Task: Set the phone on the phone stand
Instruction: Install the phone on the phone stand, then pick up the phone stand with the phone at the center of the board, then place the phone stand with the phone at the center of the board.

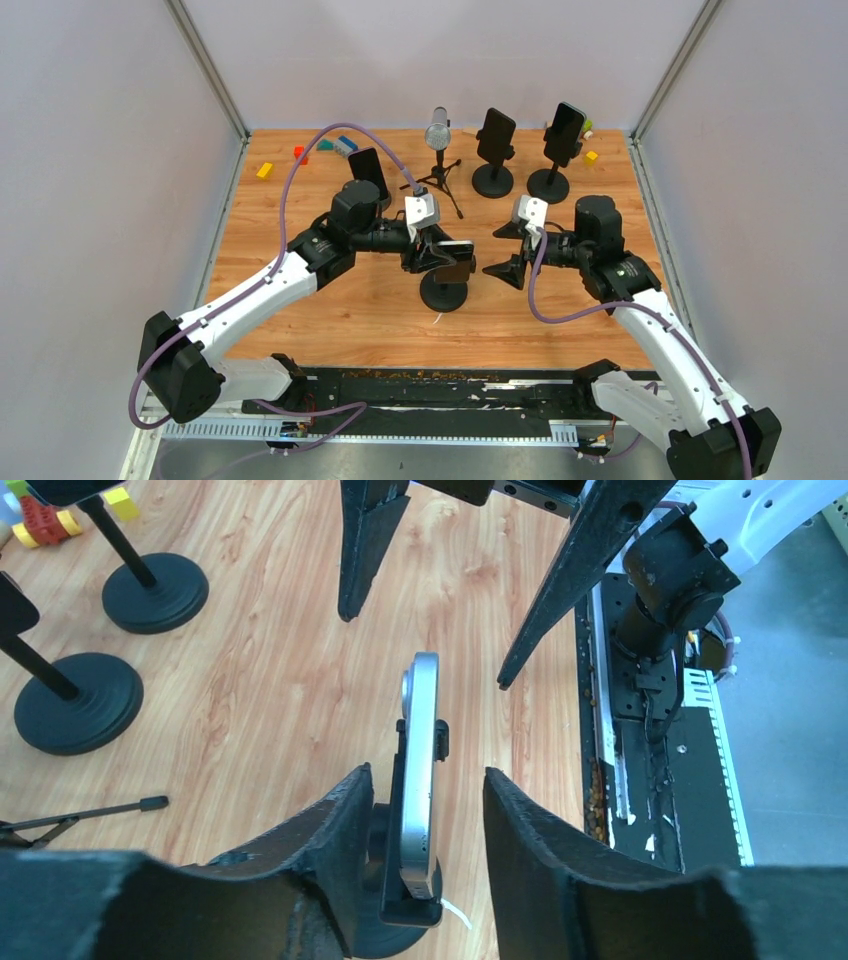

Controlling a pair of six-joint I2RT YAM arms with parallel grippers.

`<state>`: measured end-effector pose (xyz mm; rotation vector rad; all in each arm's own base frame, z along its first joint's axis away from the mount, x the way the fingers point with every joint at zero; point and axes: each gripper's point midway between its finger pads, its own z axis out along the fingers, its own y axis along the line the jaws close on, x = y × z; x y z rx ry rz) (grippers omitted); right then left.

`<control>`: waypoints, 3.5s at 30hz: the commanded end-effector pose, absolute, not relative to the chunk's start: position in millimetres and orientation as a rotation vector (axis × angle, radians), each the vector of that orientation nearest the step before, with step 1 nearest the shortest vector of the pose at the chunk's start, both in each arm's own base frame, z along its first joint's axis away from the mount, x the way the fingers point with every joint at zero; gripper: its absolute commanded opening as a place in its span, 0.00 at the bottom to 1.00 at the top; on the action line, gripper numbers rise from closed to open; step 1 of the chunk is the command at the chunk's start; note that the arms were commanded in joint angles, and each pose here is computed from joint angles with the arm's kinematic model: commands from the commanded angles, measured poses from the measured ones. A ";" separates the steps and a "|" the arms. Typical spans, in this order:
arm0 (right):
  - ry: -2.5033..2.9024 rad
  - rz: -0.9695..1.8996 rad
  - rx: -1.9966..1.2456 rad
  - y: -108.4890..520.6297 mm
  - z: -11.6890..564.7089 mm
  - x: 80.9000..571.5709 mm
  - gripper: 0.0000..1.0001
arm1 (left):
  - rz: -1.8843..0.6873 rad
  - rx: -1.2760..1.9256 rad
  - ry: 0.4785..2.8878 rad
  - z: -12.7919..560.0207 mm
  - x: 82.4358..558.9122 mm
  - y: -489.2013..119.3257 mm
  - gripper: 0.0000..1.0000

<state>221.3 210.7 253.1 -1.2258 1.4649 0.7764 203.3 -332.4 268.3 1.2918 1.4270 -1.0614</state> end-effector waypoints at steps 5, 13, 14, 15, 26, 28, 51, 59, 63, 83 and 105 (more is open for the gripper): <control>1.427 0.731 -1.223 202.8 256.8 223.9 0.75 | -1.063 1.259 1.375 282.9 203.8 -335.1 0.56; 1.420 0.708 -1.208 196.7 260.0 224.5 0.75 | -1.077 1.253 1.410 274.4 208.1 -339.3 0.62; 1.419 0.704 -1.207 196.1 259.9 224.9 0.75 | -1.080 1.252 1.411 274.6 208.4 -339.9 0.63; 1.419 0.700 -1.205 195.4 260.2 225.4 0.75 | -1.082 1.252 1.415 273.5 209.1 -340.8 0.64; 1.428 0.693 -1.199 192.5 257.3 227.8 0.75 | -1.109 1.253 1.429 272.0 209.0 -344.2 0.29; 1.429 0.691 -1.199 192.2 257.2 228.0 0.75 | -1.113 1.254 1.425 273.0 208.1 -344.2 0.17; 1.438 0.656 -1.168 185.1 261.9 233.4 0.75 | -0.908 1.091 1.369 336.1 239.0 -282.4 0.00; 1.441 0.659 -1.166 185.3 262.1 233.6 0.76 | -0.749 0.989 1.358 367.1 265.2 -225.6 0.00; 1.444 0.656 -1.166 184.7 261.2 233.8 0.76 | -0.693 0.942 1.376 377.9 284.9 -197.7 0.00; 1.449 0.638 -1.172 183.0 259.7 235.4 0.76 | -0.469 0.718 1.523 381.7 412.7 -71.0 0.00; 1.488 0.614 -1.164 180.3 251.5 243.1 0.76 | -0.468 0.707 1.552 327.7 501.6 -24.8 0.00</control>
